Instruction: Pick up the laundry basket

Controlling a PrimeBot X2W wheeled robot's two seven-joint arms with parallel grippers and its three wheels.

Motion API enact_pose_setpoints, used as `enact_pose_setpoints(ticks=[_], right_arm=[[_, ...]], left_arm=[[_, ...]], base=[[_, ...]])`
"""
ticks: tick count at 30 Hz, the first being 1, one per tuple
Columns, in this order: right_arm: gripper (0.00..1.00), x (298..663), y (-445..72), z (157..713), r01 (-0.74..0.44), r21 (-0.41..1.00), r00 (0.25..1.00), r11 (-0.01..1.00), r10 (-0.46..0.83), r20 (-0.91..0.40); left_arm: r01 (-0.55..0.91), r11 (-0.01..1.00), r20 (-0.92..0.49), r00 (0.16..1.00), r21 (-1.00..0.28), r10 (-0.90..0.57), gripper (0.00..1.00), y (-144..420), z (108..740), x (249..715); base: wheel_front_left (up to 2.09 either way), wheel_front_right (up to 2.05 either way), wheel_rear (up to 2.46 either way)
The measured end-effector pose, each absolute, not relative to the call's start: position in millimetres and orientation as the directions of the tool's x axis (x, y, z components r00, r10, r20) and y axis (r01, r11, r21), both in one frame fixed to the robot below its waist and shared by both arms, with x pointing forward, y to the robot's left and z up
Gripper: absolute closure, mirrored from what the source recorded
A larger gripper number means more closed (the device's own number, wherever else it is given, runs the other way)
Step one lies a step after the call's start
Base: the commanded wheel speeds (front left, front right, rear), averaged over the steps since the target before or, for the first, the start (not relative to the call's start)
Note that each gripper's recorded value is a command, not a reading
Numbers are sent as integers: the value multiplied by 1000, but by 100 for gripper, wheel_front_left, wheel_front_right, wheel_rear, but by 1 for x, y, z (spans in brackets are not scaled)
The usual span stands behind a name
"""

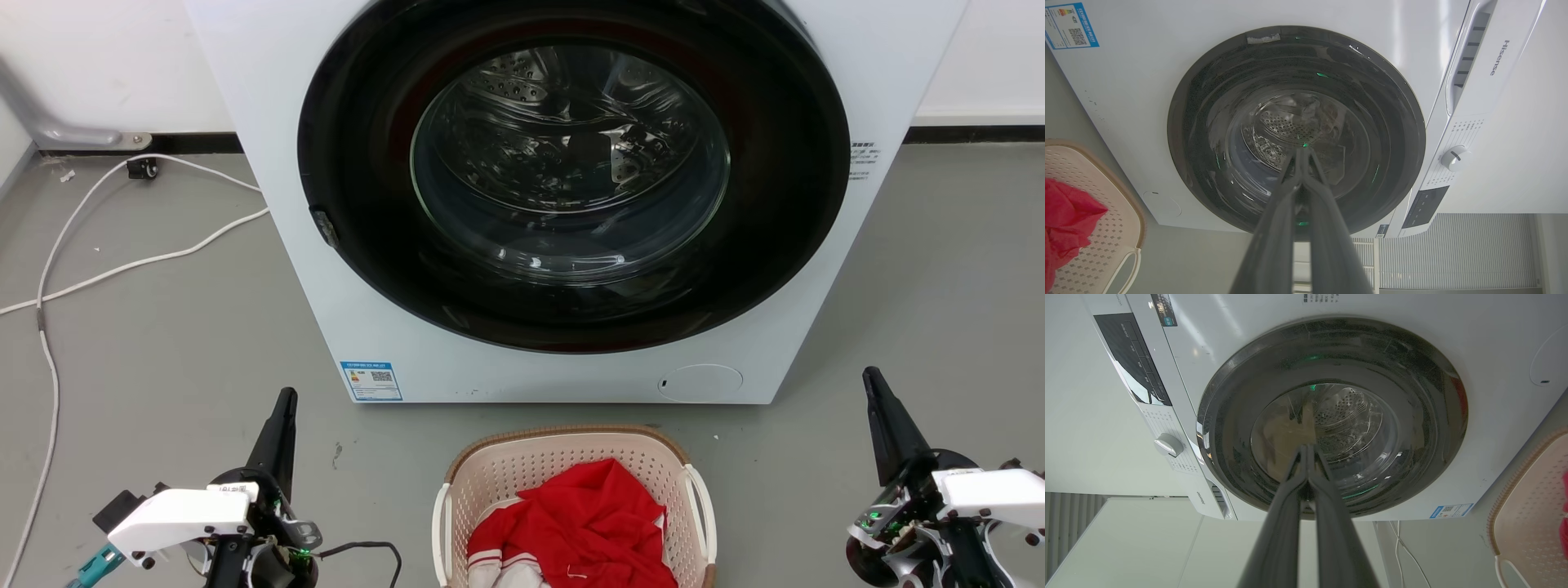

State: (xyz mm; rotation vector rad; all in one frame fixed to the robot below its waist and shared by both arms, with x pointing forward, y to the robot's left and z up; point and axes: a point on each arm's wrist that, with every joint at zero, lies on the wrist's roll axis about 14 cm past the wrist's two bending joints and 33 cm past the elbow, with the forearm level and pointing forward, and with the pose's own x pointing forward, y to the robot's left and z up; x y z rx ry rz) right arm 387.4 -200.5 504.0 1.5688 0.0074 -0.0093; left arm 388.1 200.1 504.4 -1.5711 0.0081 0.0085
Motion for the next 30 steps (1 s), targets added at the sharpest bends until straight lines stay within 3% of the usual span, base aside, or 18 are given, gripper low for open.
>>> enact_pose_setpoints(ticks=[30], right_arm=[[100, 387, -201, 504, 11, 1000, 1000, 1, -1, -11]], left_arm=[[-11, 2, -11, 1000, -1000, 2, 100, 200, 504, 388]], base=[[0, 0, 0]])
